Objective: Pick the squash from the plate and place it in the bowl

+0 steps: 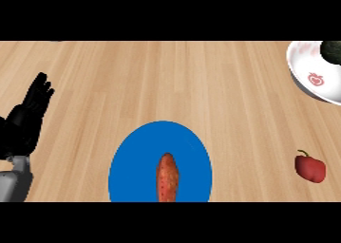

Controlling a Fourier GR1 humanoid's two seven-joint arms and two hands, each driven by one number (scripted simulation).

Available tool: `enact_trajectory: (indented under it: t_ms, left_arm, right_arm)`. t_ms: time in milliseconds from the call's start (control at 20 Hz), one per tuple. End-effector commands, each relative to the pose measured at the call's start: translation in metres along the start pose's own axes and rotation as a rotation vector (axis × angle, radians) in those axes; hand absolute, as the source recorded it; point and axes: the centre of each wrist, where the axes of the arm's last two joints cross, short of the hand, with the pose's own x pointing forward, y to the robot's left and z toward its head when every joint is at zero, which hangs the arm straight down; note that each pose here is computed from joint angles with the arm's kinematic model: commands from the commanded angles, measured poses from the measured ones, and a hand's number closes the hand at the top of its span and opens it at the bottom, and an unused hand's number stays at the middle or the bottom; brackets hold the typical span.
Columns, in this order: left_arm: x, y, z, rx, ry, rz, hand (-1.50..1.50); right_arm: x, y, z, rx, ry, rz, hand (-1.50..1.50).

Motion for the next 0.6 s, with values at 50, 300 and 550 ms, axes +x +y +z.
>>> enact_trajectory:
  t_ms: [50, 300, 550]
  left_arm:
    - [0.007, -0.008, 0.002, -0.009, -0.003, 0.002, 0.00]
    - [0.004, -0.017, 0.001, -0.026, -0.005, -0.023, 0.00]
    - [0.005, -0.017, -0.008, -0.035, -0.029, -0.015, 0.00]
  right_arm:
    - [-0.029, 0.027, -0.020, 0.010, 0.002, -0.019, 1.50]
    - [-0.069, 0.037, -0.024, 0.001, 0.026, -0.035, 1.50]
    - [-0.077, 0.019, -0.034, -0.031, 0.027, -0.033, 1.50]
